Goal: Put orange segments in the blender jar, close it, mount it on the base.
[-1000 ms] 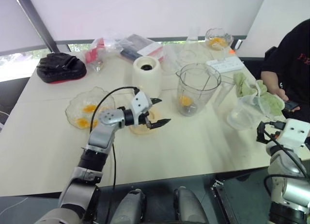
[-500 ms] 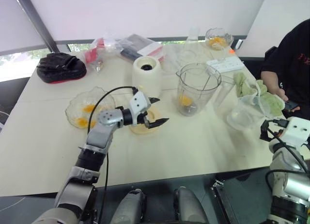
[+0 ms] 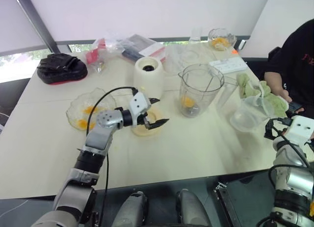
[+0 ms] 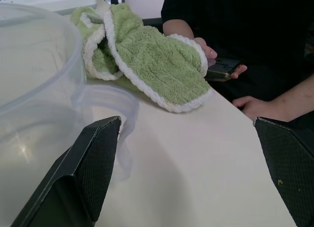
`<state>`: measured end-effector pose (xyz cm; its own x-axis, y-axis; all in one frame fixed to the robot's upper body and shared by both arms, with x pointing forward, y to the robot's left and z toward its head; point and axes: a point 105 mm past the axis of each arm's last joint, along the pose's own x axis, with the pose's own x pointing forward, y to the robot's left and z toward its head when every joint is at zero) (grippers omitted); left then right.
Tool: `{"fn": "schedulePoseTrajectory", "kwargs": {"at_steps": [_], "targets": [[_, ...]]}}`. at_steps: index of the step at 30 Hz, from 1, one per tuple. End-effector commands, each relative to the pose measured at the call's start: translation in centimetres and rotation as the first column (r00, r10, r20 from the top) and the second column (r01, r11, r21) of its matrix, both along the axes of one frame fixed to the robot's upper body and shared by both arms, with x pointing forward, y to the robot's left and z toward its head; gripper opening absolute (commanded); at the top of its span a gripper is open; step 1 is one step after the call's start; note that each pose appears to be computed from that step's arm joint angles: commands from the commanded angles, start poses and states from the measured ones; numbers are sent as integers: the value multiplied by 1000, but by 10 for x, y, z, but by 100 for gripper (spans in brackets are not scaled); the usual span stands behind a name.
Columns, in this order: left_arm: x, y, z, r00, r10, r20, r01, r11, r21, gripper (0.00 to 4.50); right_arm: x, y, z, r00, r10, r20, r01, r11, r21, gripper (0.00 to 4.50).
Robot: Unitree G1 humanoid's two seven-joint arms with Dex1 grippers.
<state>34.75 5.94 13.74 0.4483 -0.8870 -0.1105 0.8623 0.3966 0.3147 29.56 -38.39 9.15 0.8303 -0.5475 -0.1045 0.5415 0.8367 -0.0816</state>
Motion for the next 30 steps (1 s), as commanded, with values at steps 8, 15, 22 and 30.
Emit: {"fn": "schedulePoseTrajectory", "kwargs": {"at_steps": [8,15,22,30], "targets": [[-3,4,17,997,8,74,-7,1000,-13,447,11,-9,12,999,9,36,-7,999,-41,450],[-3,6,17,997,18,81,-18,1000,-7,447,16,-7,11,999,19,38,-17,999,-46,450],[-2,8,17,996,27,90,-27,1000,0,450,22,-5,11,999,34,42,-32,998,-50,251],[-1,7,17,995,26,99,-27,1000,4,450,24,-1,10,998,52,45,-49,997,-59,2]]}}
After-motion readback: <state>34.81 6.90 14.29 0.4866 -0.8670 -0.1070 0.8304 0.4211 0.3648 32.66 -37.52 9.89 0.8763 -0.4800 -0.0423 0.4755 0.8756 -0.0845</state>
